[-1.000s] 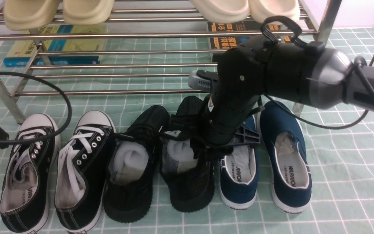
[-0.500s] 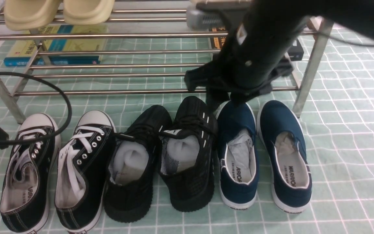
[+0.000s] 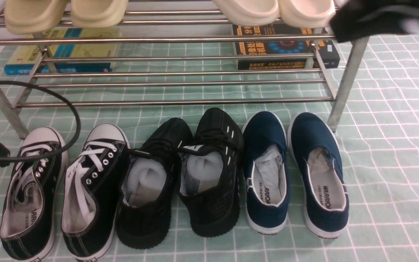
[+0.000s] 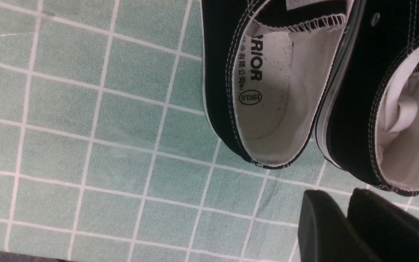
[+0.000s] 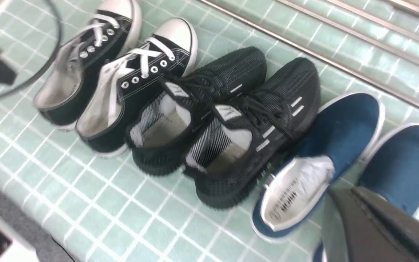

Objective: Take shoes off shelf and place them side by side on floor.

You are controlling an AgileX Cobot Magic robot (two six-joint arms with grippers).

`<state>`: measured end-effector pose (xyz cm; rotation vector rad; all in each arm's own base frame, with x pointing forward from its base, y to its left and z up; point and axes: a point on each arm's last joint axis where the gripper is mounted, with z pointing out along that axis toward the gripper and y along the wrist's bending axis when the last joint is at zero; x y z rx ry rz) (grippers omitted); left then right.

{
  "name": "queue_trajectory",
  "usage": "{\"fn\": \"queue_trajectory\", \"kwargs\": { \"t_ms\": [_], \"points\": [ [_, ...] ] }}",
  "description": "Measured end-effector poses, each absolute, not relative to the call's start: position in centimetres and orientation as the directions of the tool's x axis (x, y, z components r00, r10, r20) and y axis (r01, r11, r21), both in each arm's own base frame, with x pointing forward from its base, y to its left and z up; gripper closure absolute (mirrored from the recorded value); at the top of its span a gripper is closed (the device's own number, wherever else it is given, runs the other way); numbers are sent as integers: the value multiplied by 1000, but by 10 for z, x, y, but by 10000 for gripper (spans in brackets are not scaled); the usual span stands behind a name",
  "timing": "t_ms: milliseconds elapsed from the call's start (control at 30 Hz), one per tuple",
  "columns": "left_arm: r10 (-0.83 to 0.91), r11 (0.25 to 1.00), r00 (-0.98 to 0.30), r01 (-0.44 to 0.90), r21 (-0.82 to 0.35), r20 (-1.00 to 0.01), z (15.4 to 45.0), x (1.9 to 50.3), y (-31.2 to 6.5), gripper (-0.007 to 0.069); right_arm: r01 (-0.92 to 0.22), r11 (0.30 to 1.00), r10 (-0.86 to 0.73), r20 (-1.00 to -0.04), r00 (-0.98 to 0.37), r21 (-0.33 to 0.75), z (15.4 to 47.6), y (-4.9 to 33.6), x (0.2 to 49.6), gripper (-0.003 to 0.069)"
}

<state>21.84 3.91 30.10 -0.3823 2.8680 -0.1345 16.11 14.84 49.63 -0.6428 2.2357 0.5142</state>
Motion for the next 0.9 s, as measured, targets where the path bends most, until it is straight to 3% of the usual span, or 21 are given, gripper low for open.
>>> {"fn": "queue_trajectory", "kwargs": {
  "t_ms": [200, 333, 400, 600, 900],
  "points": [
    [-269, 961, -936, -246, -123, -228, 301, 218, 39, 484, -602, 787, -328, -734, -596, 137, 472, 111, 119, 674],
    [-269, 961, -936, -246, -123, -228, 301, 218, 39, 481, -598, 791, -336, -725, -601, 129, 427, 91, 98, 674],
    [-269, 961, -936, -246, -123, -226, 301, 218, 39, 481, -601, 789, -293, -779, -554, 130, 395, 85, 93, 674],
    [-268, 961, -939, -246, -122, -214, 301, 217, 39, 480, -617, 773, -162, -894, -418, 148, 341, 84, 92, 671],
    [-267, 962, -940, -246, -121, -214, 301, 217, 39, 477, -631, 760, -69, -946, -316, 156, 338, 82, 91, 666]
  ]
}}
